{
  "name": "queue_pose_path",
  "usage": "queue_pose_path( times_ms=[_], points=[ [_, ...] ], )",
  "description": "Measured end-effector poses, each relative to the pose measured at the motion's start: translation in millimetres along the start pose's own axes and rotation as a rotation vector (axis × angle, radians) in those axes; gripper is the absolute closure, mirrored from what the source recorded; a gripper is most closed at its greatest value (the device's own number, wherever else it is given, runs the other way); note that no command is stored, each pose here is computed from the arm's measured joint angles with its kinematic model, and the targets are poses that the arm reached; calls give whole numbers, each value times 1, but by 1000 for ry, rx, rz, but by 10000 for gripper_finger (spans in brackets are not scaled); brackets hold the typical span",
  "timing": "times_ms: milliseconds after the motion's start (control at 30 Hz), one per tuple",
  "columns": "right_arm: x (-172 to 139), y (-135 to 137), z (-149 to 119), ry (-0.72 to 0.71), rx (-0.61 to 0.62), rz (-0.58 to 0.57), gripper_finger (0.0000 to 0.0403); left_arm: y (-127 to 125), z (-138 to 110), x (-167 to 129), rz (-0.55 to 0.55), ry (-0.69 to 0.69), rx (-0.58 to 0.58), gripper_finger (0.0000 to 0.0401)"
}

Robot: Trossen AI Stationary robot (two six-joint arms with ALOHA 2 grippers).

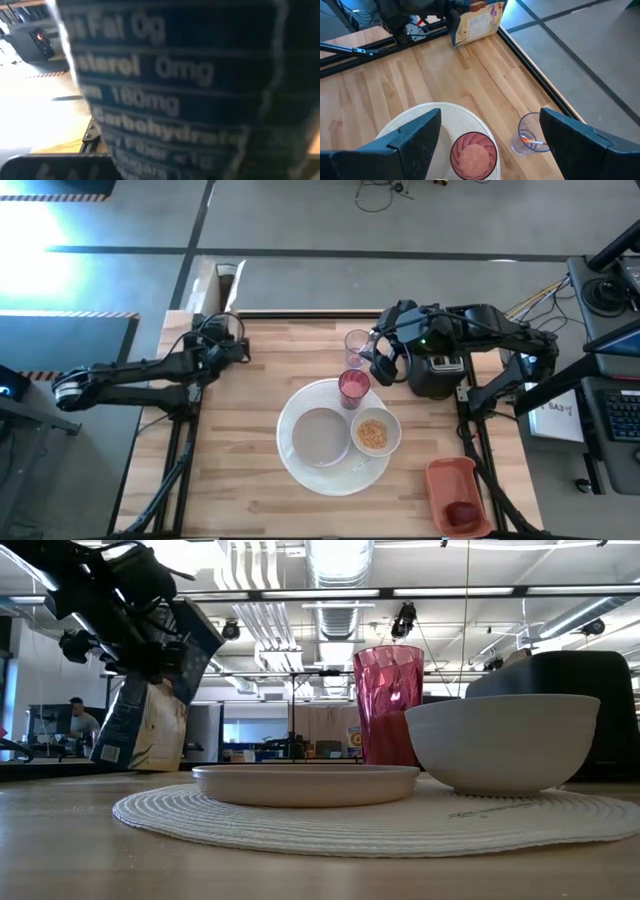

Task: Arrange a breakfast setting
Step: Pour the cereal from the cereal box into the white bowl

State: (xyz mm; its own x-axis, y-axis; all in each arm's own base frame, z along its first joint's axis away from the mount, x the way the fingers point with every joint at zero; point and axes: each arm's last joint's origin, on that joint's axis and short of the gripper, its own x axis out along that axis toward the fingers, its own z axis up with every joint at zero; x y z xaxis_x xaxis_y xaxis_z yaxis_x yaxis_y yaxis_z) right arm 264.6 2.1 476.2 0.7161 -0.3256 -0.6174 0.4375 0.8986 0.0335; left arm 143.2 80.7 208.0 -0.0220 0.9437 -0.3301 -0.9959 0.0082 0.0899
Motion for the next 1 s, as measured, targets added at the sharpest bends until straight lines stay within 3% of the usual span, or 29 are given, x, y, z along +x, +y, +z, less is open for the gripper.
queue_pose_path(
  times_ms=[200,467,767,1000],
  points=[
    [0,0,-1,7,-3,-3,76,6,20,-9,9,74,111,270],
    [0,-2,-5,48,-21,-17,76,20,44,-23,42,180,107,195],
    [0,-2,-7,68,-34,-24,76,33,78,-46,-129,450,174,166],
    [-2,-8,-21,207,-24,-78,76,44,95,-62,-285,633,290,166]
  ],
)
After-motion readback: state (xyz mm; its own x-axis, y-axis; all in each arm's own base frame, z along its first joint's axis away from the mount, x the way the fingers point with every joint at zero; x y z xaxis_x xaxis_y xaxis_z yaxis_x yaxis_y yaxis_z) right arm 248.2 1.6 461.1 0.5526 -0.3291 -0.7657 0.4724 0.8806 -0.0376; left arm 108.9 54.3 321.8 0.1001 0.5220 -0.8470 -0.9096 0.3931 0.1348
